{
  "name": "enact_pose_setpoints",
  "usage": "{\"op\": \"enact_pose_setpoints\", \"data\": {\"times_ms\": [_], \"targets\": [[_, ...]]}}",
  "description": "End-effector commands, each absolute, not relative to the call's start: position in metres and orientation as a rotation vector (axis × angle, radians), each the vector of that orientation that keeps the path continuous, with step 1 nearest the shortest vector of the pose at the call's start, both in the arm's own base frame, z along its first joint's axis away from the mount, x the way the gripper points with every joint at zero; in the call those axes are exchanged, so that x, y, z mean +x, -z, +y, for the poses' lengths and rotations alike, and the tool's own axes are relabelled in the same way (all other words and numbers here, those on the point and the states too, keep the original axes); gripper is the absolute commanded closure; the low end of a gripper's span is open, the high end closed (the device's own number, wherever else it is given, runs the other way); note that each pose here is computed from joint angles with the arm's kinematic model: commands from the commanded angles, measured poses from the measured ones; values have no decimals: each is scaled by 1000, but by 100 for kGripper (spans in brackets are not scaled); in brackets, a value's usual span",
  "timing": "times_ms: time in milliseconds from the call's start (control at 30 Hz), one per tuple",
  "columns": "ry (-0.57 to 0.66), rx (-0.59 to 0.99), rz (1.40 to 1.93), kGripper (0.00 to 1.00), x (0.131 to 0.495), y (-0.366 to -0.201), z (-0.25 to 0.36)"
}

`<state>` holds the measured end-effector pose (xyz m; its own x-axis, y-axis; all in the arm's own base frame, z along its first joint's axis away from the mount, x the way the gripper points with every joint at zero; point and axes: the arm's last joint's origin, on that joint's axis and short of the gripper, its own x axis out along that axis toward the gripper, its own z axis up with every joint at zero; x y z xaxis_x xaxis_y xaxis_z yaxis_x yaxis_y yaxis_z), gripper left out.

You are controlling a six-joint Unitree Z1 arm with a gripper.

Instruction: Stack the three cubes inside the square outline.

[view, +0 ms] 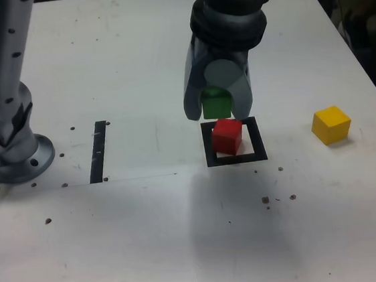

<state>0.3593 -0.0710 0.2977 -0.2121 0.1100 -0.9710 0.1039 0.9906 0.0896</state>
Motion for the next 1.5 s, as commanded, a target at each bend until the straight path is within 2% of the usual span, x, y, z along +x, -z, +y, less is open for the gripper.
{"op": "enact_pose_setpoints", "data": {"times_ms": [0,300,533,1100,1467], "targets": [[-6,158,1794,91,360,-296,-72],[-6,161,1780,90,363,-295,-72],[-9,166,1782,90,373,-286,-74],[14,210,1707,90,408,-264,-85],[31,228,1736,90,421,-243,-90]]}}
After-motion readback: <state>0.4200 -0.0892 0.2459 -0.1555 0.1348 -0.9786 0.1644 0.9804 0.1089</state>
